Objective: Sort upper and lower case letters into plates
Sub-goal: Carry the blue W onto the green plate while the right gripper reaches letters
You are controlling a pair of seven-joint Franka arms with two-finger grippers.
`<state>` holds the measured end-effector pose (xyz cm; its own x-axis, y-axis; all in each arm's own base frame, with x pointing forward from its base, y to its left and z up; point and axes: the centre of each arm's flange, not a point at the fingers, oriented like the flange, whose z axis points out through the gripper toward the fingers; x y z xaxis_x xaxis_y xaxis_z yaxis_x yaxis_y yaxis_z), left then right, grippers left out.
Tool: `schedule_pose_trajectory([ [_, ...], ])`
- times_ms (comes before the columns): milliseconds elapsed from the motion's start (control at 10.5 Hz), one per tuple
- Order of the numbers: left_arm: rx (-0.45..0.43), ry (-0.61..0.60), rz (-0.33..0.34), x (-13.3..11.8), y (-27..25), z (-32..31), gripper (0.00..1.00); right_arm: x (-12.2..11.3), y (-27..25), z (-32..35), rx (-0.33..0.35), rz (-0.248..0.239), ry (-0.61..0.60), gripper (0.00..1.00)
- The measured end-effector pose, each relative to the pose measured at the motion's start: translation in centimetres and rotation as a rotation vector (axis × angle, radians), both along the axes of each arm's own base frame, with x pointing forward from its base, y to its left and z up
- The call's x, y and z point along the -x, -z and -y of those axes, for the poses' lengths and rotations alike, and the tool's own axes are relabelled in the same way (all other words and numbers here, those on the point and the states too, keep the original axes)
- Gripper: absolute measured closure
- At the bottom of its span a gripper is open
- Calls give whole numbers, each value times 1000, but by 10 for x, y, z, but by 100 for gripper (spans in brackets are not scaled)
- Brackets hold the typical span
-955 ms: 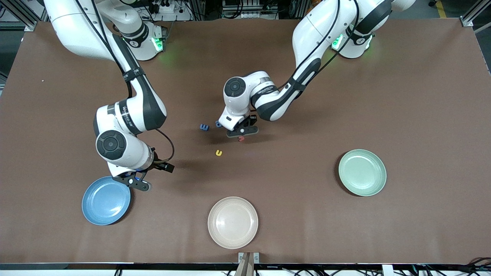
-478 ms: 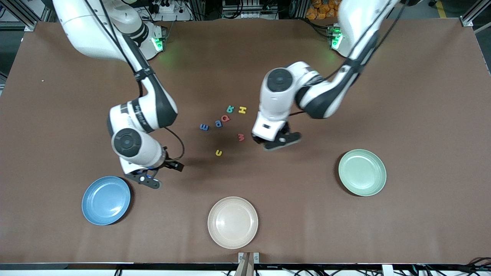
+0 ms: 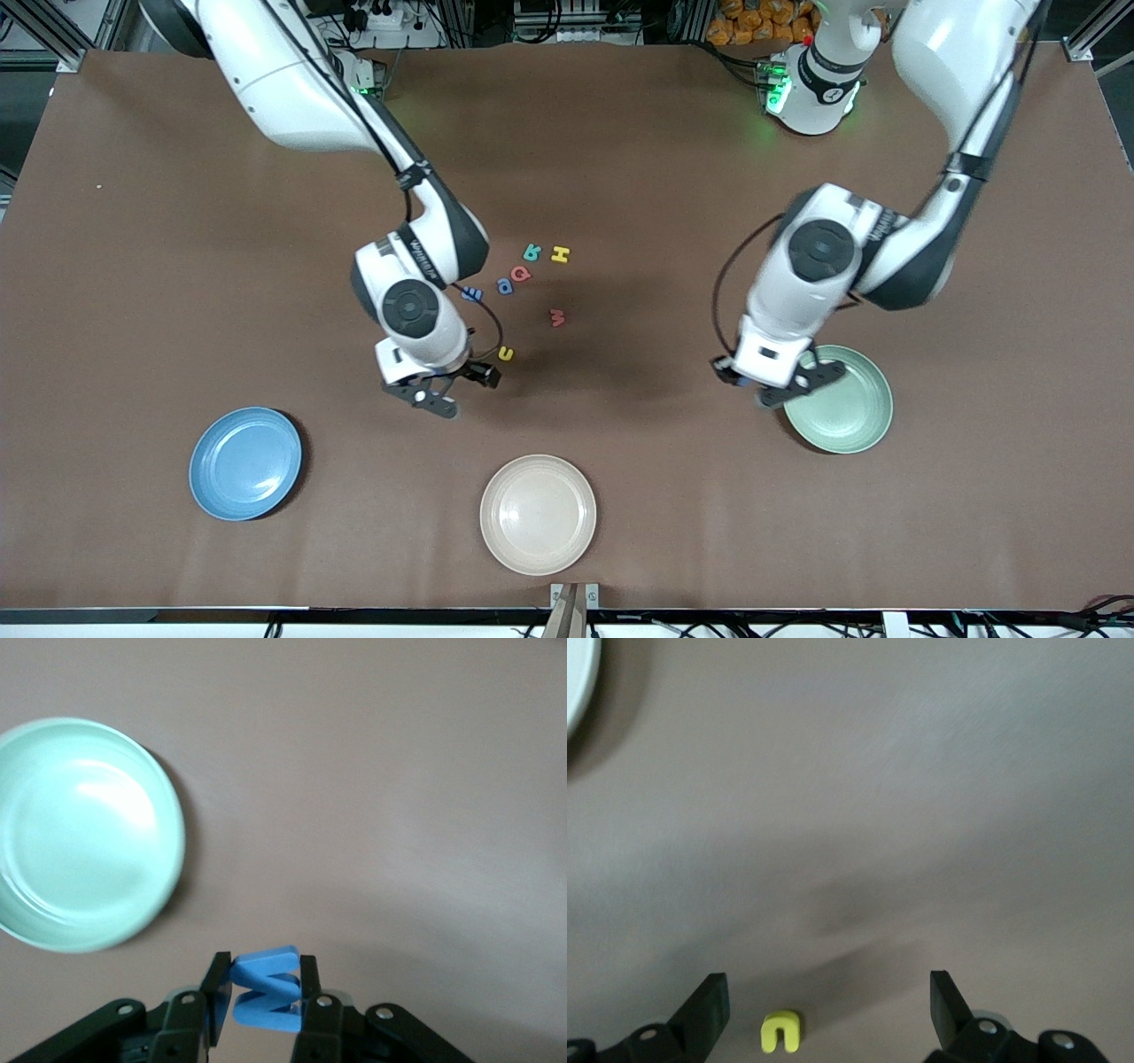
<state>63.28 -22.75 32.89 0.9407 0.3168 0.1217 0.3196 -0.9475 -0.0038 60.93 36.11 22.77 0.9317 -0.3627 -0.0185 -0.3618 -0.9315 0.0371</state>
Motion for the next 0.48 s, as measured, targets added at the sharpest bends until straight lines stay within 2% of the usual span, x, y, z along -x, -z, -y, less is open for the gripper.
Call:
schedule_pose_trajectory([
  [191,-41,26,-42,-14,27,-55,65,18,19,-28,2,-6,-32,0],
  [478,-69,52,-99,-23,70,-108,65,23,30,-42,-23,30,-10,0],
])
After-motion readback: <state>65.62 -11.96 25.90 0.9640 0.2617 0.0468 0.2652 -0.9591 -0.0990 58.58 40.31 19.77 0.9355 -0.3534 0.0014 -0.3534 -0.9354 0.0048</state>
